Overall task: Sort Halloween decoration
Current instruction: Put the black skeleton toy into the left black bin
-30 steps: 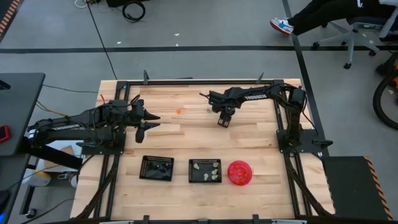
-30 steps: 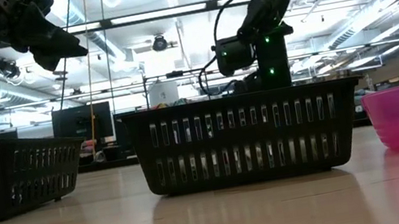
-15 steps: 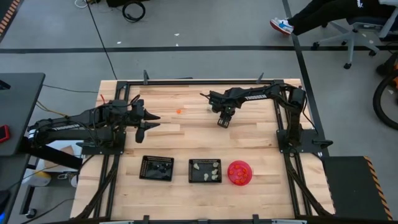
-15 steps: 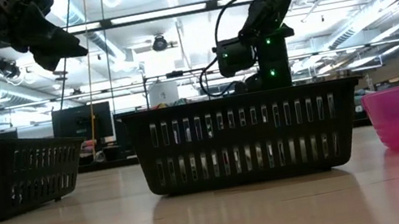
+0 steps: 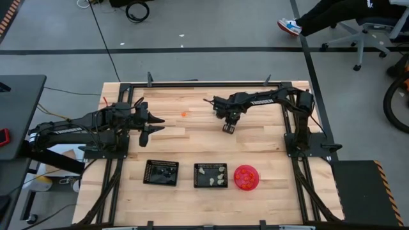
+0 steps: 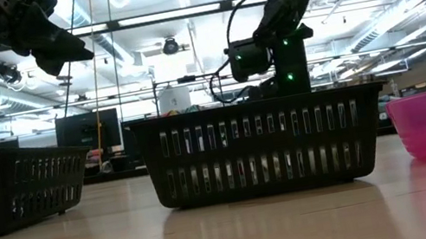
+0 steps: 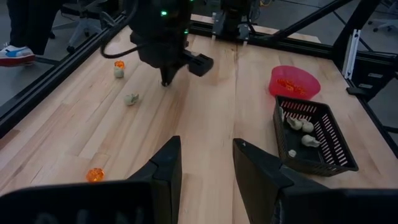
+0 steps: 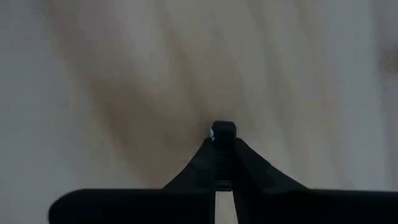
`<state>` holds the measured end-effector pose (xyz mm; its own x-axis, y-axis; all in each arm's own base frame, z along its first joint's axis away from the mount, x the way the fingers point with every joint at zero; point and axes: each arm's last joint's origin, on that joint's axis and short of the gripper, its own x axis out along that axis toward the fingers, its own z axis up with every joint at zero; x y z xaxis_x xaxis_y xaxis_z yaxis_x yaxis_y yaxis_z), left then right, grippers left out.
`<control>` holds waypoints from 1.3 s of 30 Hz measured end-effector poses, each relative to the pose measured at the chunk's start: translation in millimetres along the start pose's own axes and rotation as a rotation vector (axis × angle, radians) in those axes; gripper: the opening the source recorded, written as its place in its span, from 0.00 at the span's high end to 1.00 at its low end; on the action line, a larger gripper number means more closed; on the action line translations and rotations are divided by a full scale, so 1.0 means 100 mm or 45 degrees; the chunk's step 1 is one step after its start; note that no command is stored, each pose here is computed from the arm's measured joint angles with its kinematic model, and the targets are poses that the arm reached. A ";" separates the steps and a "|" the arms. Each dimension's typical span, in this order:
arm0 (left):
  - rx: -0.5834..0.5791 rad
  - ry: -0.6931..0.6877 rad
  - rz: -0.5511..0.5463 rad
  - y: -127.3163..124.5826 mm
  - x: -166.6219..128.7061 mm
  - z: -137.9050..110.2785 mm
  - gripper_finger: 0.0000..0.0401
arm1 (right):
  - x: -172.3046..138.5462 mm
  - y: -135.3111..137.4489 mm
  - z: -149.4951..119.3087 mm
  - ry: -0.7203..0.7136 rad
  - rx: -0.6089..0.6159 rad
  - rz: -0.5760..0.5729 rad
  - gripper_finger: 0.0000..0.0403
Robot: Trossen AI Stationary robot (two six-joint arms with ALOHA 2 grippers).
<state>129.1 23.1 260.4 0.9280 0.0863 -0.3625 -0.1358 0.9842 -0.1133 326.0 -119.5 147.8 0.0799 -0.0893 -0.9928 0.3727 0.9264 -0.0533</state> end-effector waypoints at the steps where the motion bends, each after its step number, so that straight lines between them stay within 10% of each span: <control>1: 0.000 -0.001 0.000 0.00 0.00 0.00 0.71 | -0.03 0.04 0.03 -0.013 -0.013 0.010 0.93; 23: 0.000 -0.001 0.000 0.00 0.00 0.00 0.71 | -0.61 1.18 0.57 -0.856 -0.387 0.472 0.90; 39: 0.003 -0.027 -0.002 0.00 0.00 0.02 0.71 | -1.01 1.93 0.51 -1.446 -0.681 0.439 0.90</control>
<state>129.8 23.3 262.3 0.9353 0.0881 -0.3427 -0.1338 0.9847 -0.1119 437.1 49.3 243.1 0.9280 0.1669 -0.3331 -0.2147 0.9702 -0.1122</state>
